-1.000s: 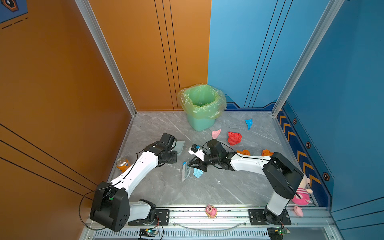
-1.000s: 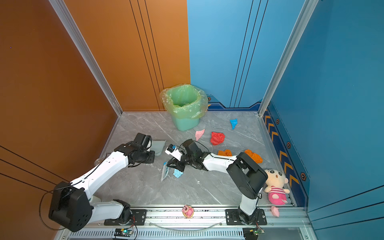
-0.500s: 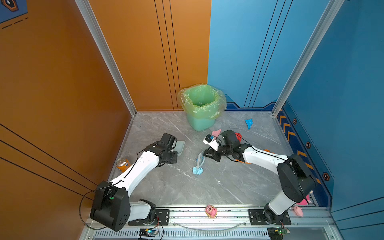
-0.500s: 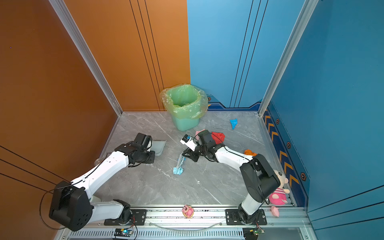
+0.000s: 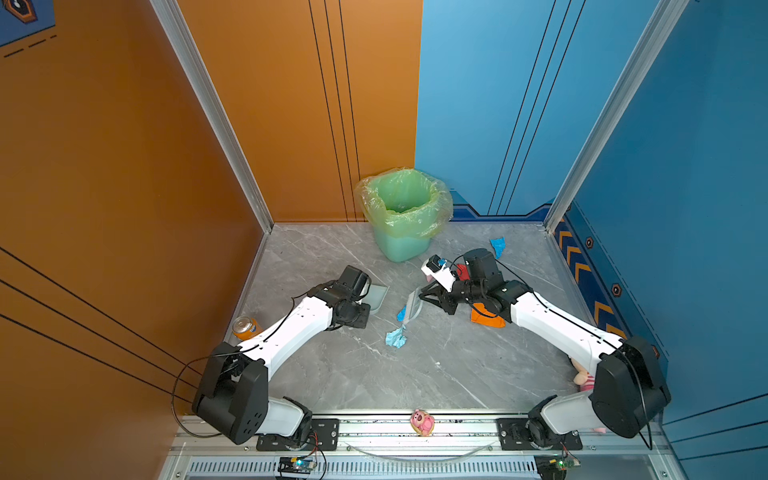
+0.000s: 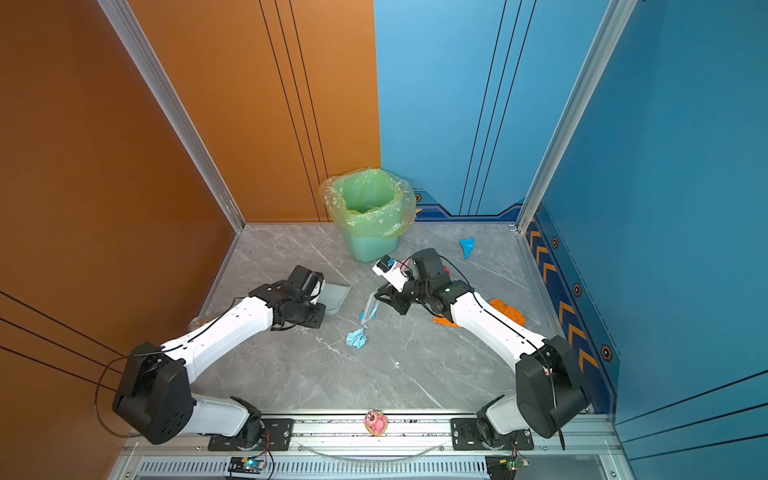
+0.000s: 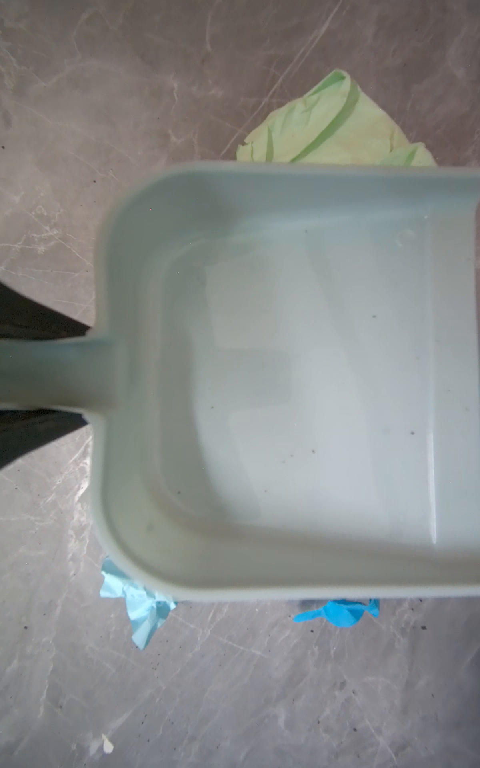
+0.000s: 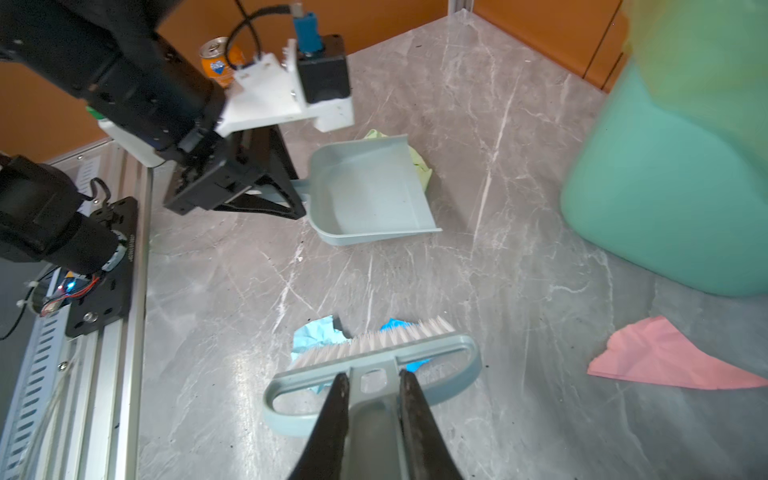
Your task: Sweep away the paper scraps from the table
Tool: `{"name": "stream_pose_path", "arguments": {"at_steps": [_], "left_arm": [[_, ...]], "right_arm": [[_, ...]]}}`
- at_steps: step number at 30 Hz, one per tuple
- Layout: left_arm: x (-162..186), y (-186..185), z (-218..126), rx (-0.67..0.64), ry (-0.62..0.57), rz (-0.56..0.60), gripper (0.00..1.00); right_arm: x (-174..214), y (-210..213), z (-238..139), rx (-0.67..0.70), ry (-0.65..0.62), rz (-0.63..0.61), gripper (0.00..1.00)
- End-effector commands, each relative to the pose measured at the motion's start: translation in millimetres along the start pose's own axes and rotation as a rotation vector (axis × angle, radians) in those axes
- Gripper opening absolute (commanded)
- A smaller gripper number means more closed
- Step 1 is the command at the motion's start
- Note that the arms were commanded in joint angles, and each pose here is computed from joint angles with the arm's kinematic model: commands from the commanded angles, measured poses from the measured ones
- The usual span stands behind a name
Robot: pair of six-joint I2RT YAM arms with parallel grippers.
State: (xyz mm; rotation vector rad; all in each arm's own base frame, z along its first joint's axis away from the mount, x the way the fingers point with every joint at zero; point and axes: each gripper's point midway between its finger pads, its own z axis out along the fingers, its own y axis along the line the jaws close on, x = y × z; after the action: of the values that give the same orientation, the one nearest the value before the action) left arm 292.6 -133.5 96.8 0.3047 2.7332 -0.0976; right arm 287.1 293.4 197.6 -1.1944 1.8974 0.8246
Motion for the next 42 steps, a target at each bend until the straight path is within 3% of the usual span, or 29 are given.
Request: {"name": "stream_pose_path", "arguments": {"at_steps": [1,7,11,21,26,34,42], "left_arm": [[-9.6,-2.9,-1.0,0.002,-0.01,0.02,0.0],[-11.5,-4.5,-1.0,0.009,-0.011,0.026,0.0],[-10.4,-3.8,-0.3,0.004,-0.008,0.027,0.0],[-8.3,-4.5,-0.6,0.006,-0.007,0.03,0.0],[-7.6,-5.3,-0.4,0.008,-0.005,0.031,0.0],[-1.2,-14.3,-1.0,0.028,0.001,0.066,0.0],[10.1,-30.0,0.3,0.05,0.017,0.14,0.0]], "right_arm": [[21.5,50.5,6.7,-0.127,0.065,-0.052,0.0],[42.6,81.7,35.2,-0.239,0.139,0.009,0.0],[56.8,80.3,49.9,-0.256,0.195,0.074,0.0],[71.8,5.8,70.4,0.066,0.229,0.093,0.0],[58.4,-45.1,53.9,0.193,0.172,0.135,0.0],[22.5,-37.6,24.3,0.078,0.103,0.155,0.0],[1.3,-79.3,-18.5,0.275,0.035,0.331,0.0]]}}
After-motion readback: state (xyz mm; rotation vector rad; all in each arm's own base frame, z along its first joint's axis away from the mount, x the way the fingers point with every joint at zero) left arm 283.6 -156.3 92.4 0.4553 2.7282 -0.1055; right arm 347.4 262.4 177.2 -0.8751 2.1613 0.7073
